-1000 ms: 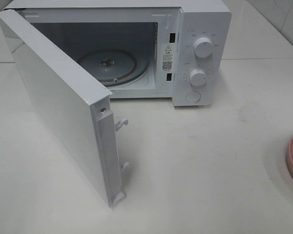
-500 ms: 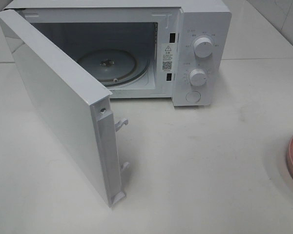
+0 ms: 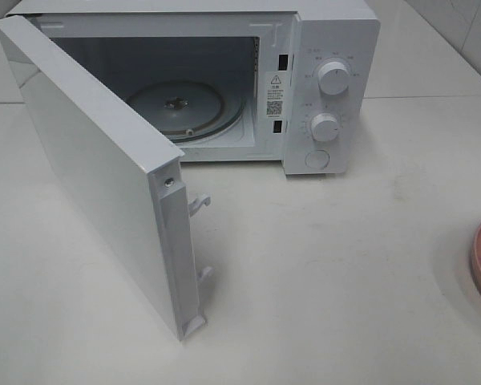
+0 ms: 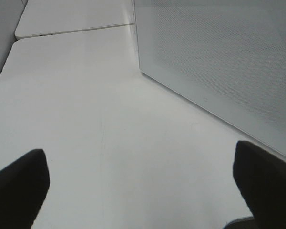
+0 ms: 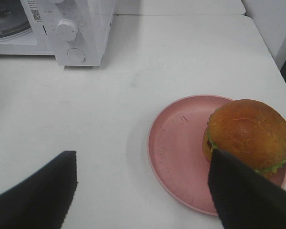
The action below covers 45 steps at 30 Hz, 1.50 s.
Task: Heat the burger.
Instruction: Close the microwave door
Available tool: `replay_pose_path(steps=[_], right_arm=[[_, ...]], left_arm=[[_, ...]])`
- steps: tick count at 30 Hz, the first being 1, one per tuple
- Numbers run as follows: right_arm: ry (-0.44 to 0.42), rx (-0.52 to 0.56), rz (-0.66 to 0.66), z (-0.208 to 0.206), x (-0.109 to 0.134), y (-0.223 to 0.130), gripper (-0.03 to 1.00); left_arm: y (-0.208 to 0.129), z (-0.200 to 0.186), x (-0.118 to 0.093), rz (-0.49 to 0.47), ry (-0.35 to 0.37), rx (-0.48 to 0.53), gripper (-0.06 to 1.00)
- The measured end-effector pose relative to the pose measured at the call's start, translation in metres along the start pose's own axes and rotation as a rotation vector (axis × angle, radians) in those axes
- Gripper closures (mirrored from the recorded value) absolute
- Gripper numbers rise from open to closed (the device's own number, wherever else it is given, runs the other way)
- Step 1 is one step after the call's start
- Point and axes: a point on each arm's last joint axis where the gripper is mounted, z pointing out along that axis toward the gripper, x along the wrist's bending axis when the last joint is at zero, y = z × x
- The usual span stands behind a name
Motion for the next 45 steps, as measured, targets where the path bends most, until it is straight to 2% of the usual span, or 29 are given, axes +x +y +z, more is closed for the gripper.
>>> replay_pose_path(steps=[4,10,14,15,16,18,19,20,21,22,23,24,25,26,27,28,29,30,31,32,33,35,37,38,39,40,43,45], right_arm=[[0.000,0.000,0.000,0.000,0.000,0.000,0.21],[0.000,0.000,0.000,0.000,0.000,0.000,0.21],[0.000,0.000,0.000,0.000,0.000,0.000,0.21],[0.000,0.000,0.000,0.000,0.000,0.000,0.21],[0.000,0.000,0.000,0.000,0.000,0.000,0.21],[0.000,0.000,0.000,0.000,0.000,0.000,0.21],[0.000,0.000,0.000,0.000,0.000,0.000,0.21],[0.000,0.000,0.000,0.000,0.000,0.000,0.21],[0.000,0.000,0.000,0.000,0.000,0.000,0.21],[0.000,0.000,0.000,0.000,0.000,0.000,0.21],[0.000,0.000,0.000,0.000,0.000,0.000,0.21],[0.000,0.000,0.000,0.000,0.000,0.000,0.21],[0.000,0.000,0.000,0.000,0.000,0.000,0.21],[0.000,0.000,0.000,0.000,0.000,0.000,0.21],[0.000,0.000,0.000,0.000,0.000,0.000,0.21],[0.000,0.000,0.000,0.000,0.000,0.000,0.21],[0.000,0.000,0.000,0.000,0.000,0.000,0.21],[0.000,0.000,0.000,0.000,0.000,0.000,0.21],[0.000,0.000,0.000,0.000,0.000,0.000,0.21],[0.000,0.000,0.000,0.000,0.000,0.000,0.21],[0.000,0.000,0.000,0.000,0.000,0.000,0.21],[0.000,0.000,0.000,0.000,0.000,0.000,0.21],[0.000,0.000,0.000,0.000,0.000,0.000,0.21],[0.000,0.000,0.000,0.000,0.000,0.000,0.21],[0.000,0.000,0.000,0.000,0.000,0.000,0.21],[0.000,0.000,0.000,0.000,0.000,0.000,0.21],[0.000,0.000,0.000,0.000,0.000,0.000,0.21],[0.000,0.000,0.000,0.000,0.000,0.000,0.21]], left_arm=[[0.001,0.000,-0.003,-0.018,-0.033,-0.007,-0.03],[0.001,0.001,-0.003,-0.024,-0.042,-0.003,-0.03],[0.014,0.002,-0.002,-0.031,-0.042,-0.011,0.00],[0.022,0.003,0.000,-0.034,-0.039,-0.017,0.05],[0.022,0.003,0.000,-0.034,-0.039,-0.017,0.05],[0.029,0.011,0.002,-0.043,-0.040,0.022,0.19],[0.029,0.011,0.002,-0.043,-0.040,0.022,0.19],[0.033,0.018,0.004,-0.050,-0.043,0.060,0.31],[0.033,0.018,0.004,-0.050,-0.043,0.060,0.31],[0.036,0.026,0.006,-0.056,-0.042,0.088,0.37],[0.038,0.030,0.007,-0.061,-0.044,0.106,0.49],[0.038,0.030,0.007,-0.061,-0.044,0.106,0.49],[0.040,0.038,0.009,-0.068,-0.045,0.136,0.58],[0.042,0.042,0.010,-0.072,-0.045,0.149,0.63],[0.042,0.042,0.010,-0.072,-0.045,0.149,0.63],[0.045,0.051,0.012,-0.080,-0.045,0.174,0.72],[0.045,0.051,0.012,-0.080,-0.045,0.174,0.72],[0.048,0.059,0.014,-0.087,-0.044,0.195,0.82],[0.049,0.063,0.015,-0.088,-0.043,0.199,0.87],[0.049,0.063,0.015,-0.088,-0.043,0.199,0.87],[0.053,0.070,0.017,-0.079,-0.035,0.189,0.94],[0.056,0.072,0.018,-0.073,-0.029,0.169,0.94],[0.065,0.079,0.022,-0.035,-0.004,0.094,0.94],[0.065,0.079,0.022,-0.035,-0.004,0.094,0.94],[0.069,0.084,0.024,-0.019,0.013,0.038,0.94],[0.068,0.090,0.026,-0.022,0.027,-0.007,0.94],[0.068,0.092,0.027,-0.022,0.035,-0.029,0.94],[0.052,0.106,0.029,-0.056,0.059,-0.076,0.94]])
